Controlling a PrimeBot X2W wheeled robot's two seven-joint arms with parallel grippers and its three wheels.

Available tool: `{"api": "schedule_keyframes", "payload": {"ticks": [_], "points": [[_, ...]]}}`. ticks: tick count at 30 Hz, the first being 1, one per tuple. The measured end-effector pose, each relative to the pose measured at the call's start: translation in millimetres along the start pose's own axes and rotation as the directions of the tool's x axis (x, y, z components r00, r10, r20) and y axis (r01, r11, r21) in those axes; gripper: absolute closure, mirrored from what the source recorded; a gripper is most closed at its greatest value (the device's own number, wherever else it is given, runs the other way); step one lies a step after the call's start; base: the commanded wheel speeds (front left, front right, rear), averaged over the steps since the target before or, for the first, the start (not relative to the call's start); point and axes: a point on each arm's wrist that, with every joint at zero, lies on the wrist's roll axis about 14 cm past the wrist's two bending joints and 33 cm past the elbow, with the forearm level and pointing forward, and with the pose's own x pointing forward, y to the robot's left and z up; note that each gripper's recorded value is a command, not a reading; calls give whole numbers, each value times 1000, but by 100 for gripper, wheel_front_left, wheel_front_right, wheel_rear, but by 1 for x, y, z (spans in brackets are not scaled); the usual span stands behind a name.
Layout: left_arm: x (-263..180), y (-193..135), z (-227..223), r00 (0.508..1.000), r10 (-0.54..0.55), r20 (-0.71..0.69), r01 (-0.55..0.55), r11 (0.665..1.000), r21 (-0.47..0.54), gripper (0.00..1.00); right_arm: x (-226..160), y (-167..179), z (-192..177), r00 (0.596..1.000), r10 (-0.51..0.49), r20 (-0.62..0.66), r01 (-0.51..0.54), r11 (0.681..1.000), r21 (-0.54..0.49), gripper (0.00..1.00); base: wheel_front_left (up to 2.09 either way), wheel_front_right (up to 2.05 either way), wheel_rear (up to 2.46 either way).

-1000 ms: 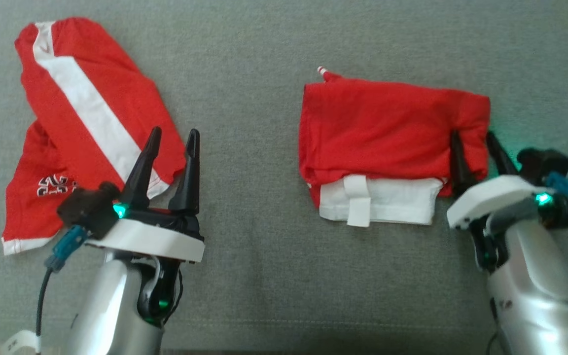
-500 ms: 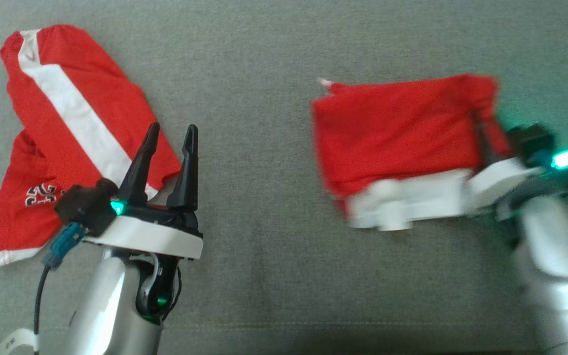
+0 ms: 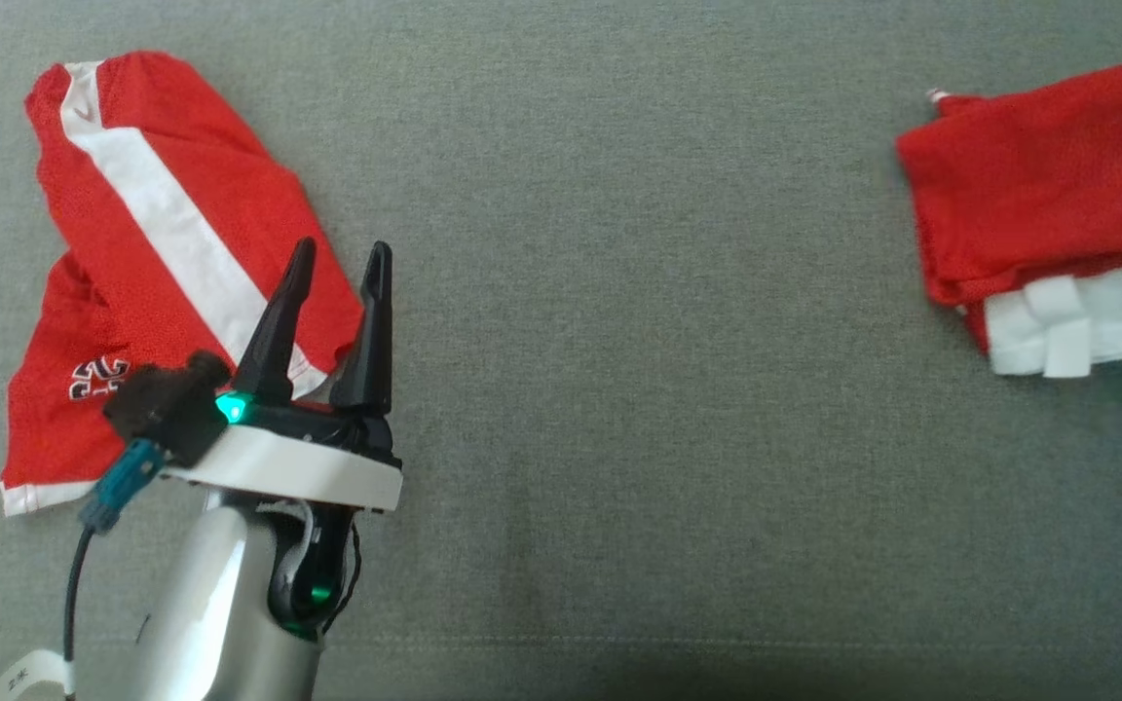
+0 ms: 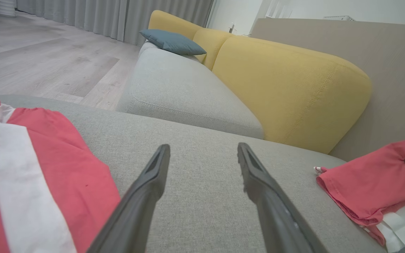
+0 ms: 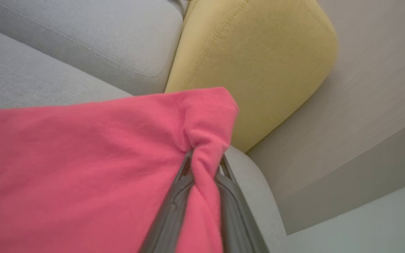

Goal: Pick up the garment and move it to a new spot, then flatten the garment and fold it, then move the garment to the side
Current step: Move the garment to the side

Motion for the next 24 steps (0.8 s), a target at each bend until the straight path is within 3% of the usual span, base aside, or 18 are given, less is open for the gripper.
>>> {"api": "schedule_keyframes", "payload": {"ticks": [4,12,13,14,15,16,24], "points": [[-1,3,-1,1000,8,-2,-8,1000,1,0,2,-14,4,999,-47,10,47,999,3,100,0,0,0],[2,4,-10,1000,9,-24,-9,1000,-6,0,6,-9,10,998,-43,41,43,999,2,100,0,0,0],[2,4,-12,1000,8,-27,-8,1000,-7,0,6,-9,10,998,-44,43,43,999,8,83,0,0,0],[3,4,-13,1000,7,-30,-8,1000,-8,0,6,-8,11,998,-45,46,44,999,19,55,0,0,0],[3,4,-14,999,6,-32,-6,1000,-9,0,6,-7,11,998,-47,50,45,998,37,5,0,0,0],[4,3,-15,999,5,-33,-5,1000,-10,0,6,-6,12,997,-54,51,50,996,67,0,0,0,0],[4,-5,-6,1000,-18,-12,18,1000,2,0,-3,6,42,990,-45,134,30,993,114,0,0,0,0]]}}
